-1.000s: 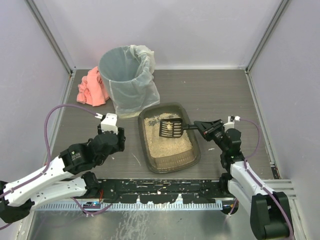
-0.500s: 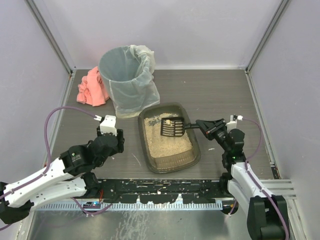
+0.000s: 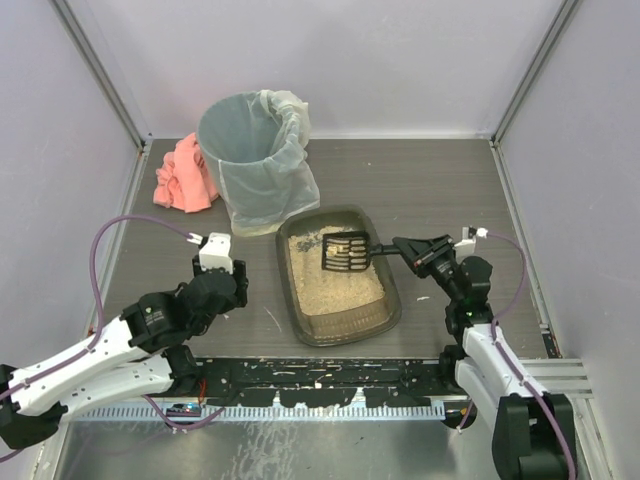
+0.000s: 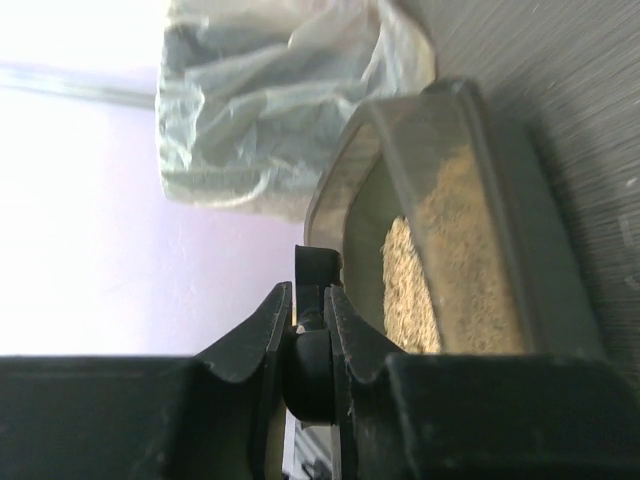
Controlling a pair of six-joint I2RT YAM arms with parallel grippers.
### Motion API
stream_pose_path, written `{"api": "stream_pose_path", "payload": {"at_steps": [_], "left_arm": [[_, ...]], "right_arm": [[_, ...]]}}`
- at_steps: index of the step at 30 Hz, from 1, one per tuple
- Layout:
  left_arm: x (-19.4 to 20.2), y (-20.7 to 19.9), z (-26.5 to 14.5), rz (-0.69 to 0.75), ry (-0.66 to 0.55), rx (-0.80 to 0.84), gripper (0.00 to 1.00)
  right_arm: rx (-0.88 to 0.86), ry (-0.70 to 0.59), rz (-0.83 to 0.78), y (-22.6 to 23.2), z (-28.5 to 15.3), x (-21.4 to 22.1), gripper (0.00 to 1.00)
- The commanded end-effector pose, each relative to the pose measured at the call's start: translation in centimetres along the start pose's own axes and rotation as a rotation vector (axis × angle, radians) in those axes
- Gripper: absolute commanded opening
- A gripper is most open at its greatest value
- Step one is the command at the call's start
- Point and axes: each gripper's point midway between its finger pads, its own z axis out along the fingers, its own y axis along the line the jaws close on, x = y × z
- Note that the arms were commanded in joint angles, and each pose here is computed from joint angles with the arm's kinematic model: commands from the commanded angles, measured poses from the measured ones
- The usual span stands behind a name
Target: Clean the litter box
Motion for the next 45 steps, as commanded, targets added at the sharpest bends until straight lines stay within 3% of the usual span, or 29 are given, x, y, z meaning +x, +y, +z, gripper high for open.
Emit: {"api": "stream_pose_path", "payload": {"at_steps": [1,4,8,12,15,18,22,25,29,37,45], "left_arm": [[-0.7,0.2,-0.1,-0.030,-0.030,-0.008,0.55],[-0.4,0.9,0.0,-0.033,-0.034,-0.042,0.55],[-0.4,0.5,-0.1,-0.030,-0.035,-0.013,0.53],[-0.6,1.0,-0.3,-0.033,-0.045,-0.029,0.52],[-0.9,0.9,-0.3,-0.028,-0.061,-0.019,0.52],[-0.8,1.7,-0.4,-0.037,-0.071,-0.052,0.54],[-0.7,1.3,-0.1,-0.042,-0.094,-0.022,0.54],[-0.7,1.2,0.0,-0.045,-0.096,-0.021,0.55],[-0.6,1.1,0.2,-0.040,-0.095,-0.021,0.57],[-0.7,0.9,0.0,-0.045,-0.110,0.004,0.60],[-0.8,1.1,-0.3,-0.065,-0.129,0.020,0.61]], "right_arm": [[-0.077,-0.128,0.001,2.0,-0.8,-2.9,0.01],[-0.151,0.053,-0.143,5.1,0.6,0.3,0.01],[-0.046,-0.140,0.009,1.7,-0.6,-3.4,0.01],[-0.120,0.042,-0.131,5.0,0.9,-0.2,0.01],[-0.077,-0.088,-0.050,3.8,0.2,-2.3,0.01],[-0.124,0.033,-0.151,6.7,1.3,-0.4,0.01],[-0.111,-0.014,-0.120,7.2,1.2,-1.1,0.01],[-0.164,0.103,-0.121,8.6,1.6,1.1,0.01],[-0.095,-0.042,-0.046,8.0,1.3,-1.3,0.01],[-0.080,-0.094,0.005,12.4,4.2,-3.7,0.01],[-0.147,-0.160,-0.052,20.8,10.1,-5.6,0.01]]}}
